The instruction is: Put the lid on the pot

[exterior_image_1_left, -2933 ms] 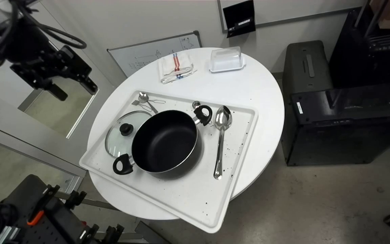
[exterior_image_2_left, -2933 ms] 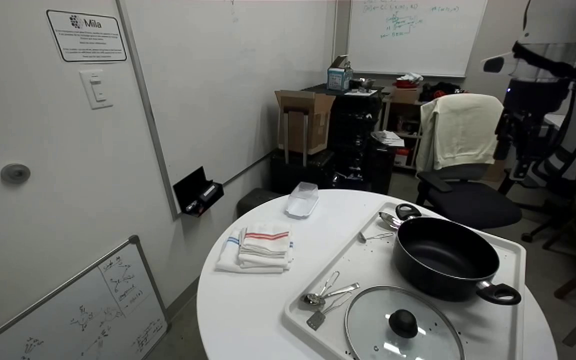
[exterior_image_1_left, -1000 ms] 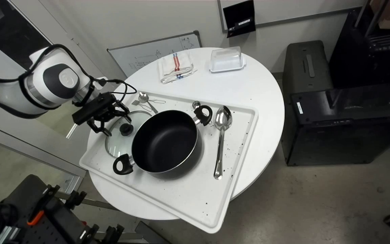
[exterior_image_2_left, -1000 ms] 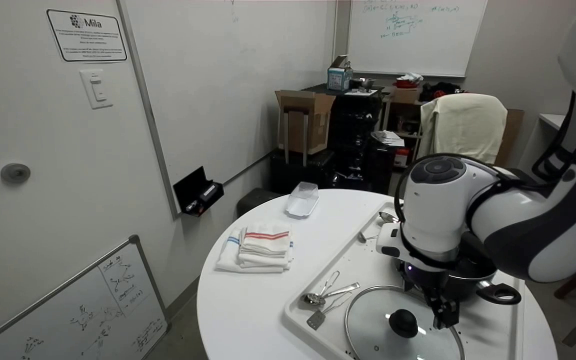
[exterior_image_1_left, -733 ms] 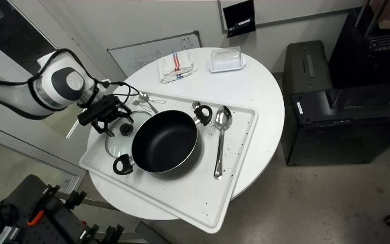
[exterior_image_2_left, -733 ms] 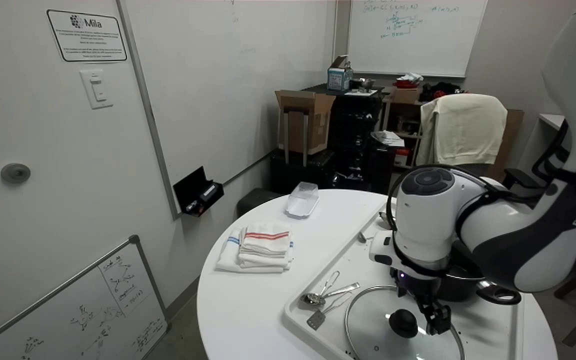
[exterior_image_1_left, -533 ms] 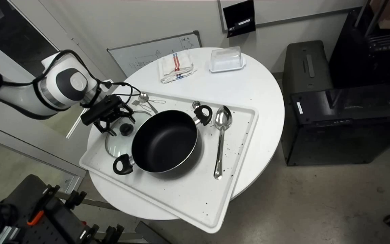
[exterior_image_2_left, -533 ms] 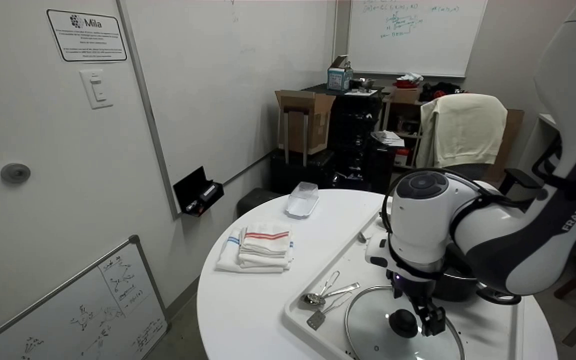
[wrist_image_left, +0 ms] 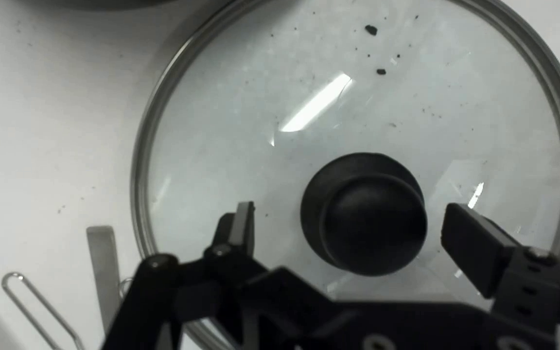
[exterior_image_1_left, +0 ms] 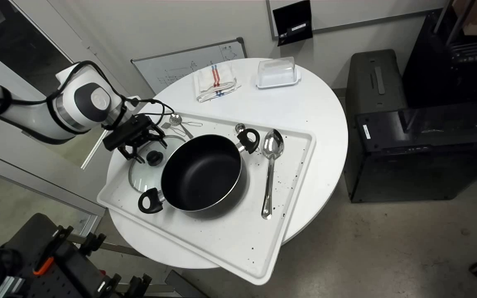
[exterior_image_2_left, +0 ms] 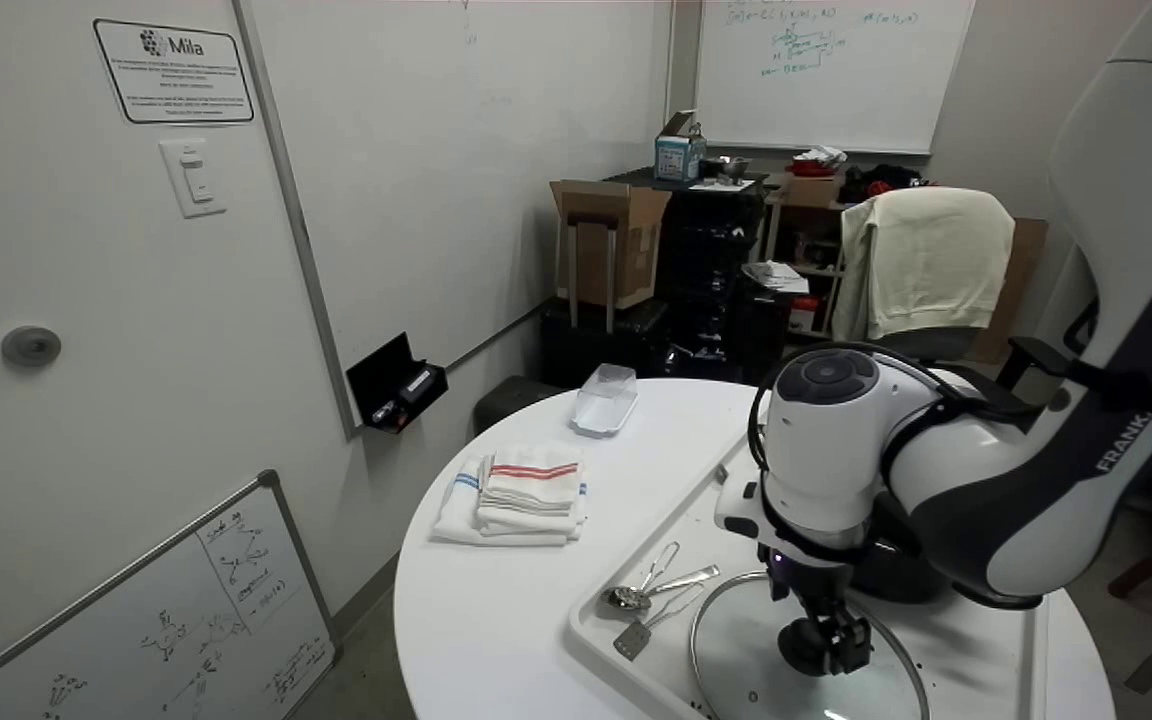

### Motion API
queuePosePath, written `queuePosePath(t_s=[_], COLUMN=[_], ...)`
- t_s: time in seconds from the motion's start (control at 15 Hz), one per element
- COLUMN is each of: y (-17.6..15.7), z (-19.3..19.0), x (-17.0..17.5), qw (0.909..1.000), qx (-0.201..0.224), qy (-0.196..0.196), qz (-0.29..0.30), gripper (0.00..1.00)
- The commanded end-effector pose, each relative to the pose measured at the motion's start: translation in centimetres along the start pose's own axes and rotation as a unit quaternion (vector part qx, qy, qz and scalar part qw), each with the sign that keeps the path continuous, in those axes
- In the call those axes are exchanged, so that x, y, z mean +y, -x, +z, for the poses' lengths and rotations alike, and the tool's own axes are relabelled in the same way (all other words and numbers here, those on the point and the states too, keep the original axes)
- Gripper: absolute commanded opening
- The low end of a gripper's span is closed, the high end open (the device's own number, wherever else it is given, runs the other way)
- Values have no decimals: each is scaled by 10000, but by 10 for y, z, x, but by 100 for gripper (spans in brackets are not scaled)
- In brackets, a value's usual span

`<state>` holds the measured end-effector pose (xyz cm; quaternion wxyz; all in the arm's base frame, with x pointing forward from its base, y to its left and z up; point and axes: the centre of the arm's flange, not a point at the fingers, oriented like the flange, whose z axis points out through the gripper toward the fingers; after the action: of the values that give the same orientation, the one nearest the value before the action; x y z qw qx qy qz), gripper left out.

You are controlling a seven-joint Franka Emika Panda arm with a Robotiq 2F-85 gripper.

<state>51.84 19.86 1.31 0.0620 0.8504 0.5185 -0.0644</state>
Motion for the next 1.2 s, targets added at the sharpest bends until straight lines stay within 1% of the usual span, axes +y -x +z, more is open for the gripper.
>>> queuePosePath(t_s=[0.0, 0.07, 0.27, 0.33, 0.4, 0.73, 1.13], y=[-8, -8, -8, -8, -8, -3, 5], z=[2, 1, -2, -3, -4, -18, -53], x=[1, 1, 1, 1, 1, 0, -2], qw=[10000, 10000, 10000, 9999, 9999, 9999, 9996], qx=[79, 85, 99, 108, 113, 149, 243], qy=[36, 30, 8, 1, -3, -29, -8], qz=[4, 6, 5, 8, 10, -35, -160], gripper=[67, 60, 35, 28, 25, 25, 25])
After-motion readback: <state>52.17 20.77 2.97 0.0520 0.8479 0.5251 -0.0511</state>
